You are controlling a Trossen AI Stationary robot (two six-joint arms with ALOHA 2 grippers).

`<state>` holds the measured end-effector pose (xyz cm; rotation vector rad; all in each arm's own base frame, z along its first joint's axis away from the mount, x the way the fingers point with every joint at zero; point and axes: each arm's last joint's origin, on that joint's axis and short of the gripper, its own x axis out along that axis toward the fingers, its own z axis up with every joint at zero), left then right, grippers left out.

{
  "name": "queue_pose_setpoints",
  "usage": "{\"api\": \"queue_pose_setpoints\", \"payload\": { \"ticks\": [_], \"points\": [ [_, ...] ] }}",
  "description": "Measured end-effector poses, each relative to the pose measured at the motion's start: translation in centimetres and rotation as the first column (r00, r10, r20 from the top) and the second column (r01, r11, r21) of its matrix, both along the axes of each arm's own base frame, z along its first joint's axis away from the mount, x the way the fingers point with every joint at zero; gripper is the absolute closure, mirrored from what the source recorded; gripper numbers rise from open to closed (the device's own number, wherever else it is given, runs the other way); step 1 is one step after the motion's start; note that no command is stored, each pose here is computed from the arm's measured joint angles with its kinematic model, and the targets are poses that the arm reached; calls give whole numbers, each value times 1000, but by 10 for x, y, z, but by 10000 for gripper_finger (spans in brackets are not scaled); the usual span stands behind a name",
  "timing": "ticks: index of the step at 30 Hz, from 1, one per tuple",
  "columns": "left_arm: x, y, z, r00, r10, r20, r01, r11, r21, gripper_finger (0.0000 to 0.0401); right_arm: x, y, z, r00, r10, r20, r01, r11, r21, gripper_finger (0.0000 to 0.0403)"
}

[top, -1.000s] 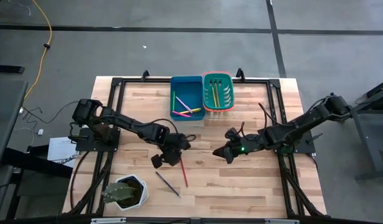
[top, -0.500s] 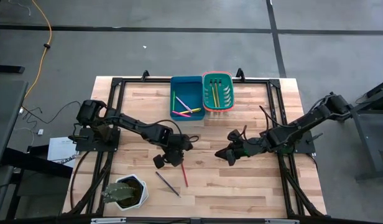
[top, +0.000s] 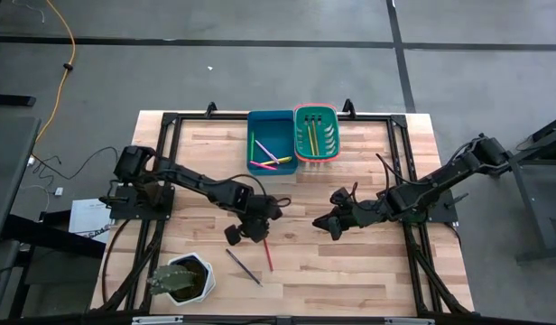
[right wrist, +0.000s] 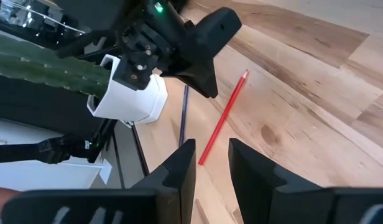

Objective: Sort pens & pencils
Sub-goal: Put the red pencil into the green bin

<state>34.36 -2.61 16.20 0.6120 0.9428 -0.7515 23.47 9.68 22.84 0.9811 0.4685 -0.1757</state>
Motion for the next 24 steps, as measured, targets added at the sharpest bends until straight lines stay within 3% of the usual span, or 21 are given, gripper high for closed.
{"api": "queue_pose_setpoints", "payload": {
  "ticks": [4,24],
  "points": [
    [0,-3,-7,999,4,-40,-4,1000,-5,350,0,0,0,1000,0,-4,0,1000,-2,316],
    [1,-7,-7,999,-29,-13,29,999,40,350,0,-1,-1,1000,-13,-5,13,1000,-20,316]
  ]
}}
